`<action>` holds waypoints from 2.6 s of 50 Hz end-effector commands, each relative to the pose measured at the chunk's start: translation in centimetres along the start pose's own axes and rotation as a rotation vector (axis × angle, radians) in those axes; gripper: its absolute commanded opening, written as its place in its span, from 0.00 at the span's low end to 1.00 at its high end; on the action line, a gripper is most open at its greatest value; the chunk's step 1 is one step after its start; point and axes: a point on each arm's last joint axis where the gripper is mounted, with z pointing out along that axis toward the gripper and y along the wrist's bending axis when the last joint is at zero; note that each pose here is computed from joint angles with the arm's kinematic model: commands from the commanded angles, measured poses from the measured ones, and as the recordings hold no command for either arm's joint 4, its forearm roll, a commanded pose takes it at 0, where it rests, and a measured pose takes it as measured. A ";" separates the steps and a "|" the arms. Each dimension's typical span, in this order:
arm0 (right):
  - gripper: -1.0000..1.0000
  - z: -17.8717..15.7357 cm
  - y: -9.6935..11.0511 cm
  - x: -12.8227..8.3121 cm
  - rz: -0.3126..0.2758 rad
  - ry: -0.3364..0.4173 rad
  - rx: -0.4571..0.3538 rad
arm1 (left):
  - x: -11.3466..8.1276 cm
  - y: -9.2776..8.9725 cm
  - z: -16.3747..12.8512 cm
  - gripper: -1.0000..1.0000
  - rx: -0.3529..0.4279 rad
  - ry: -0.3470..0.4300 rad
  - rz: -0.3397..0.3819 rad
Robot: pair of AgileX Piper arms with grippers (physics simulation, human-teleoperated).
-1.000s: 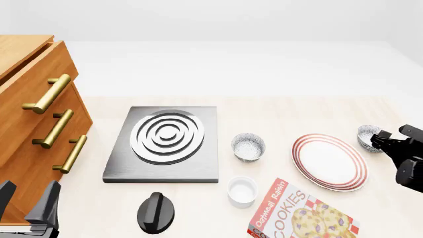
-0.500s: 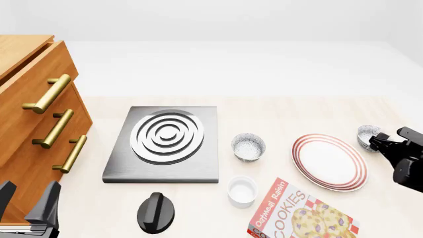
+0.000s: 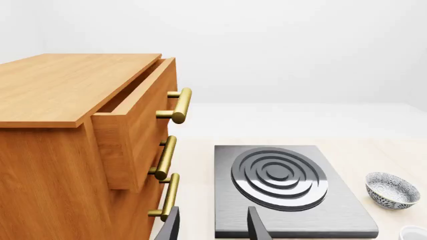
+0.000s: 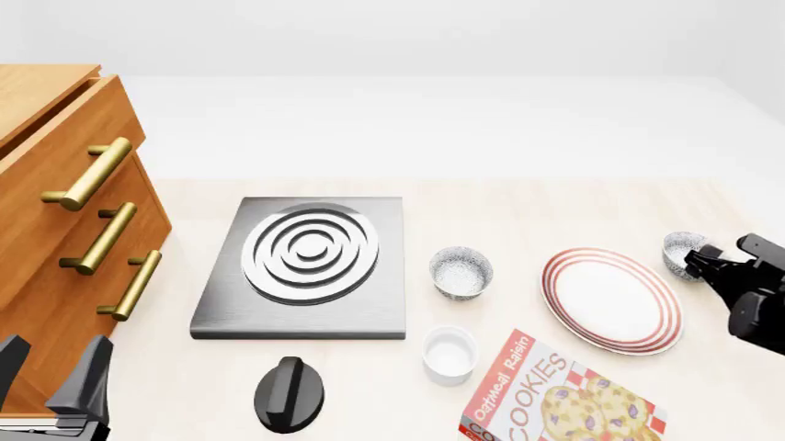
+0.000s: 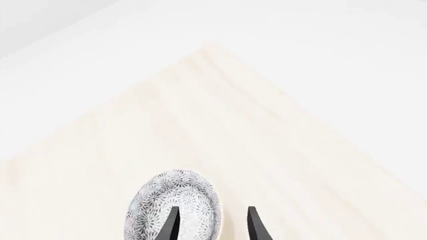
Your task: Pick the akita bowl next to the plate and place it on the plate.
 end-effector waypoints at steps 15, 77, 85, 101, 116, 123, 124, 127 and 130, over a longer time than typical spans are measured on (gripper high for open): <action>0.00 0.6 -0.4 1.4 -0.001 0.053 0.008 | 0.0 0.0 0.0 1.00 0.000 0.000 0.000; 0.00 -5.8 1.5 -6.7 0.072 -0.078 -0.027 | 0.0 0.0 0.0 1.00 0.000 0.000 0.000; 0.00 -7.3 1.8 -7.5 0.074 -0.094 -0.036 | 0.0 0.0 0.0 1.00 0.000 0.000 0.000; 0.00 -10.2 2.9 -8.6 0.081 -0.115 -0.066 | 0.0 0.0 0.0 1.00 0.000 0.000 0.000; 0.00 -12.4 3.8 -9.5 0.074 -0.132 -0.096 | 0.0 0.0 0.0 1.00 0.000 0.000 0.000; 0.00 -13.1 4.2 -9.5 0.071 -0.134 -0.109 | 0.0 0.0 0.0 1.00 0.000 0.000 0.000; 0.00 -13.3 4.3 -9.6 0.069 -0.135 -0.113 | 0.0 0.0 0.0 1.00 0.000 0.000 0.000; 0.00 -13.5 4.4 -9.6 0.068 -0.135 -0.116 | 0.0 0.0 0.0 1.00 0.000 0.000 0.000; 0.00 -13.9 4.6 -9.6 0.066 -0.137 -0.123 | 0.0 0.0 0.0 1.00 0.000 0.000 0.000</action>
